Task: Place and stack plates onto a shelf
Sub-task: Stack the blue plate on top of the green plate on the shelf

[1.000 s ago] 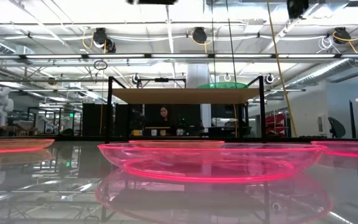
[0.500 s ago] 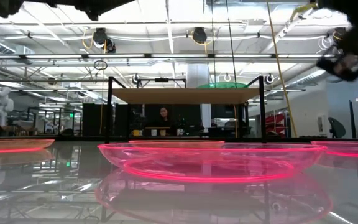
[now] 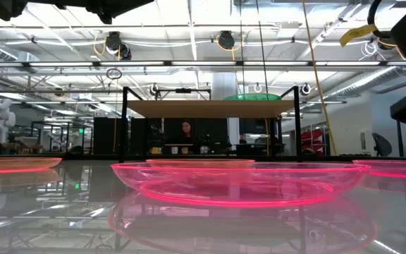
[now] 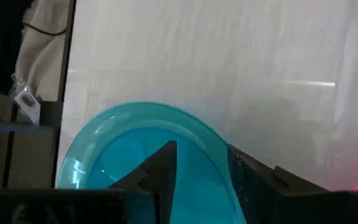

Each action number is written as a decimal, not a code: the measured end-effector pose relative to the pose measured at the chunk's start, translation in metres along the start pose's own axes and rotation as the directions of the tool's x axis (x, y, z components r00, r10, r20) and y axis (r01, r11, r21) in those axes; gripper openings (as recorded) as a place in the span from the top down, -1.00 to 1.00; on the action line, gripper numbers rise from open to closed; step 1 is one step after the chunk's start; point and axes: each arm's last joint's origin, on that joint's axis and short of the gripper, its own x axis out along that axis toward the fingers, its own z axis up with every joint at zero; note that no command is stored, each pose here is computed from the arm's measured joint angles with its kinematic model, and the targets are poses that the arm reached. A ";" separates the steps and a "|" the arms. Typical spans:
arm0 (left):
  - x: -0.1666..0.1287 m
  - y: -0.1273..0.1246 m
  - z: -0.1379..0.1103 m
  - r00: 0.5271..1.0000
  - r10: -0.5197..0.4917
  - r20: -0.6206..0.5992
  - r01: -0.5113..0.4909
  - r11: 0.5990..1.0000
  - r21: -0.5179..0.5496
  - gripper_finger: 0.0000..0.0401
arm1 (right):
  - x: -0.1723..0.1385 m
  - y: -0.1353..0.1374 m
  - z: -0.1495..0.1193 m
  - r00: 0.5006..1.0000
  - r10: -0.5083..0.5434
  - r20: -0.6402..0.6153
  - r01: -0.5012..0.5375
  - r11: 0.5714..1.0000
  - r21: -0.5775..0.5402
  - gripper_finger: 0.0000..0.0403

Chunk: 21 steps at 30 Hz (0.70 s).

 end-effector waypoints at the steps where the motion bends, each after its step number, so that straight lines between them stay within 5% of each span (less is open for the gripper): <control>1: 0.000 0.000 0.000 1.000 0.000 0.000 0.000 1.000 0.000 0.36 | 0.001 0.000 0.000 1.000 -0.005 -0.001 0.005 1.000 -0.003 0.41; 21: 0.000 -0.001 -0.001 1.000 -0.005 -0.012 0.005 1.000 0.006 0.36 | 0.000 -0.004 0.002 0.991 -0.110 0.070 0.114 0.992 -0.051 0.44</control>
